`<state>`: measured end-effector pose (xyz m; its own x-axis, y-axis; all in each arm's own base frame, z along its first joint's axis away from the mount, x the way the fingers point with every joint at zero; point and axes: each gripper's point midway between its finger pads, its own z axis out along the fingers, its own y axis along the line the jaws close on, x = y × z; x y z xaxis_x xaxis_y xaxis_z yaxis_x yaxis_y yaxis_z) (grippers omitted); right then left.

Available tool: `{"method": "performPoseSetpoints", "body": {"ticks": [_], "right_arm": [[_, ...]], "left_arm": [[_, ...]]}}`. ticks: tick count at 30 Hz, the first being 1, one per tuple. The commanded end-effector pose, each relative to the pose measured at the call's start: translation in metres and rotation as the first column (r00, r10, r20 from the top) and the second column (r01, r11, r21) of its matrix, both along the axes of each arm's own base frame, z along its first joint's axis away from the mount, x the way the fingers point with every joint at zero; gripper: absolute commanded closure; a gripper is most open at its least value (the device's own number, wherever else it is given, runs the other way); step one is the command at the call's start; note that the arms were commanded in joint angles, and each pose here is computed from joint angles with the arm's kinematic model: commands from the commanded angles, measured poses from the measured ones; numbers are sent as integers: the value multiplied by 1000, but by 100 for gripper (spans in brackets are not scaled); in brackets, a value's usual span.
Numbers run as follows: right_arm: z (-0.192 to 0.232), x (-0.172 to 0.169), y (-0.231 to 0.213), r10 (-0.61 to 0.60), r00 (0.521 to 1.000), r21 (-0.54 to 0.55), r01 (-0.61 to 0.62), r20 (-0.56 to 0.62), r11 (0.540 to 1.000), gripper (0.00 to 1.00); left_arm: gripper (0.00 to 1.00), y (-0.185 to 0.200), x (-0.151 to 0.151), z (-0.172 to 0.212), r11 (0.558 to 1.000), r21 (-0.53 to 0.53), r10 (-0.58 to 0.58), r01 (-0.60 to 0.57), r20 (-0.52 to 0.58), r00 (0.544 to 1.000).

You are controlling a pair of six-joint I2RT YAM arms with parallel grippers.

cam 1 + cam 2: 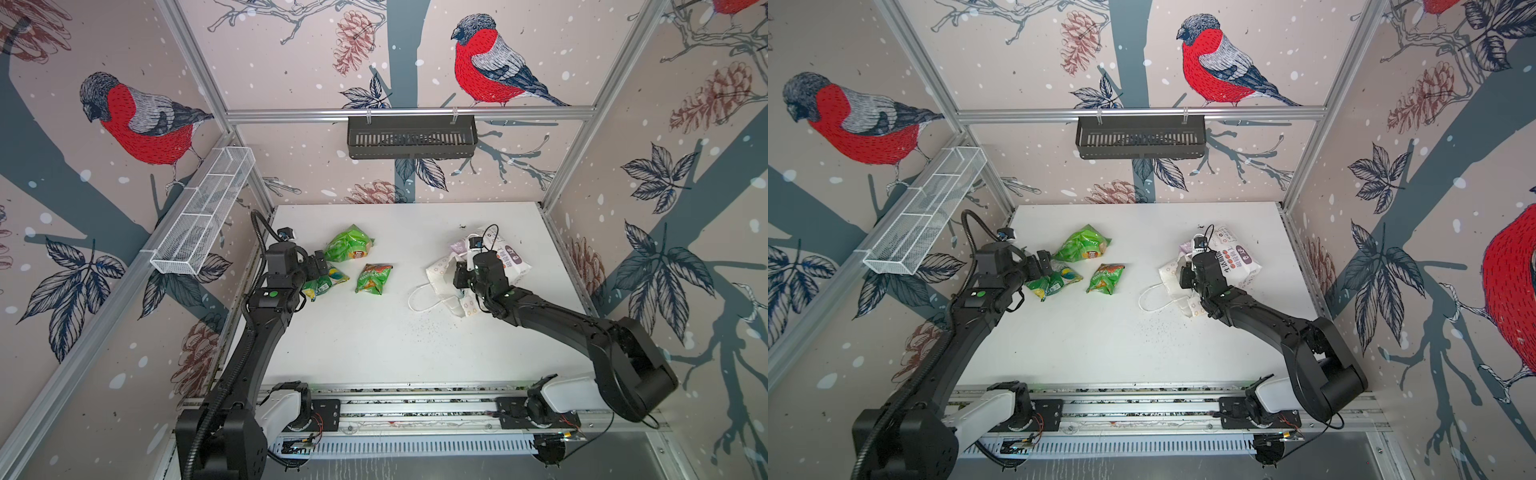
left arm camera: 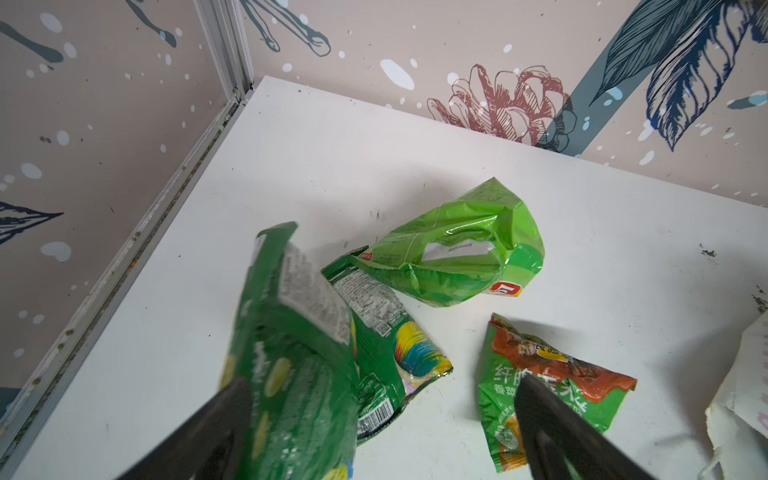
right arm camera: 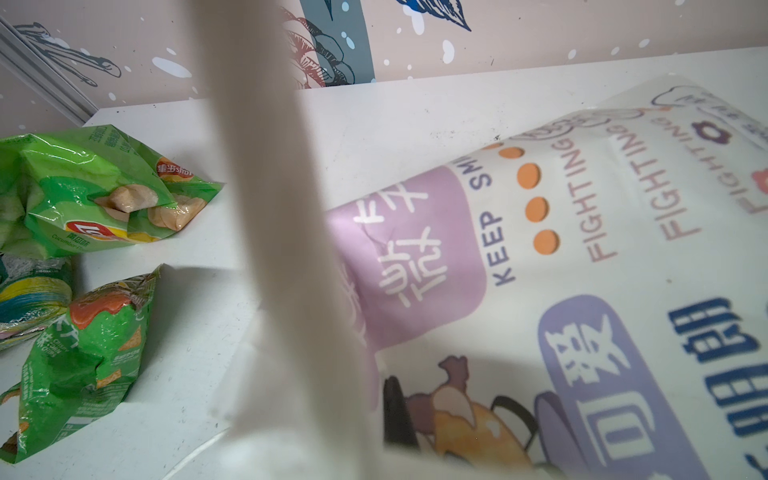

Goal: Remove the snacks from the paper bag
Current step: 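Lower the green packet onto the table and open the left gripper, then move the open left gripper over the bag opening while the right gripper holds the rim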

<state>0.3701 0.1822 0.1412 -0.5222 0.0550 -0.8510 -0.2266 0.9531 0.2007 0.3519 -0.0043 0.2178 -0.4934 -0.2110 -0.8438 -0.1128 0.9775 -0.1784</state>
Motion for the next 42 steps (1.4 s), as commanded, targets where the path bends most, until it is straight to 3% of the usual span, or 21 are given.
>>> {"method": "performPoseSetpoints", "body": {"ticks": [1, 6, 16, 20, 25, 30, 42], "right_arm": [[4, 0, -2, -12, 1000, 9, 12, 11, 1000, 100], [4, 0, -3, -18, 1000, 4, 18, 10, 1000, 100], [10, -1, -5, -24, 999, 10, 24, 27, 1000, 100], [17, -2, -9, -40, 998, 17, 40, 54, 999, 100], [24, -4, -12, -47, 996, 24, 45, 78, 999, 100], [27, -5, -14, -54, 995, 28, 52, 84, 998, 100], [54, -14, -18, -56, 987, 63, 47, 150, 997, 100]], "left_arm": [[1, -4, 0, 20, 999, 47, -24, 20, 88, 996], [1, -13, -5, 30, 995, 88, -45, 34, 121, 992], [1, -45, -13, 47, 988, 7, -153, 155, 195, 969], [4, -78, -24, 56, 970, -3, -235, 242, 233, 944], [3, -114, -37, 61, 960, 33, -279, 278, 212, 937], [3, -150, -48, 64, 942, 5, -327, 336, 240, 914], [3, -202, -62, 32, 900, 17, -429, 436, 222, 876]]}}
